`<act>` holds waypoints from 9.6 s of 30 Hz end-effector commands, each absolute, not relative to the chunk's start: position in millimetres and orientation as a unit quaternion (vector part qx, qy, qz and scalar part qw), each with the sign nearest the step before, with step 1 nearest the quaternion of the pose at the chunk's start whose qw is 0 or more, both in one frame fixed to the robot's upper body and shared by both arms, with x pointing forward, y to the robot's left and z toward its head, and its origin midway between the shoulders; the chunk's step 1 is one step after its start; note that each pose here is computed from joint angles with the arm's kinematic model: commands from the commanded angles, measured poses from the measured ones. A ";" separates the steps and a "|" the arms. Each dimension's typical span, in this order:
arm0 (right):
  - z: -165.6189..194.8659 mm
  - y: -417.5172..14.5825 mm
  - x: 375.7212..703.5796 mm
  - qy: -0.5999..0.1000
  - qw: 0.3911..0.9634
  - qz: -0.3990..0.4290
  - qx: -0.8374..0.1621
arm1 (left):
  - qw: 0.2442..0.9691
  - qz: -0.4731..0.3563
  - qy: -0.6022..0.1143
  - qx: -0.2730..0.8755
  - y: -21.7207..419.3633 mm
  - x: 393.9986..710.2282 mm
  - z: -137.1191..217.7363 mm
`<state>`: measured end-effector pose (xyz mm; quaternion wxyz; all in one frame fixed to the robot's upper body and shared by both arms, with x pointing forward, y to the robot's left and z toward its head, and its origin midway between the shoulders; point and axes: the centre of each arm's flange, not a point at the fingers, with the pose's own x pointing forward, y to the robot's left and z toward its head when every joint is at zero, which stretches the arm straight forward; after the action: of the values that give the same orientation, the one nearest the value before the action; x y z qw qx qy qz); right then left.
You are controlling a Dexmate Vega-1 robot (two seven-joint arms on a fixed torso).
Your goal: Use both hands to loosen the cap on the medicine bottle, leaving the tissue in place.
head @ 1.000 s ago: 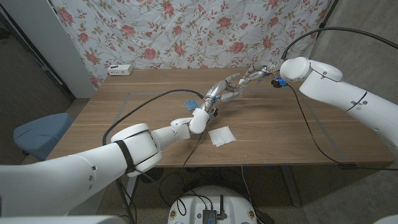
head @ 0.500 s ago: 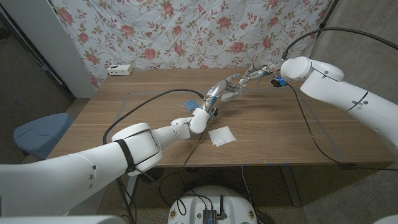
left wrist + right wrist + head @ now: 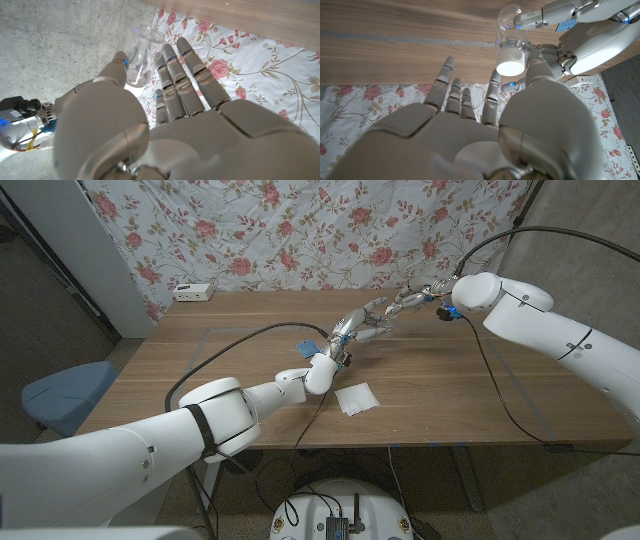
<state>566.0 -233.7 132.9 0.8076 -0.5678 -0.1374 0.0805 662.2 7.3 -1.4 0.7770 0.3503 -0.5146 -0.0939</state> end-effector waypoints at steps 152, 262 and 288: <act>142.9 -247.8 571.1 -0.088 0.824 0.119 -0.547 | 0.776 -0.090 -0.512 0.358 7.8 664.8 2.3; 125.7 -244.4 550.6 -0.162 0.839 0.062 -0.516 | 0.765 -0.089 -0.539 0.341 5.3 646.8 -6.8; 129.4 -241.0 546.2 -0.162 0.838 0.086 -0.514 | 0.764 -0.087 -0.542 0.339 8.7 645.4 -7.7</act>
<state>547.9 -242.7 127.7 0.8383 -0.5159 -0.1557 0.0831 646.2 6.9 -7.2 0.7640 0.3404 -0.5409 -0.0888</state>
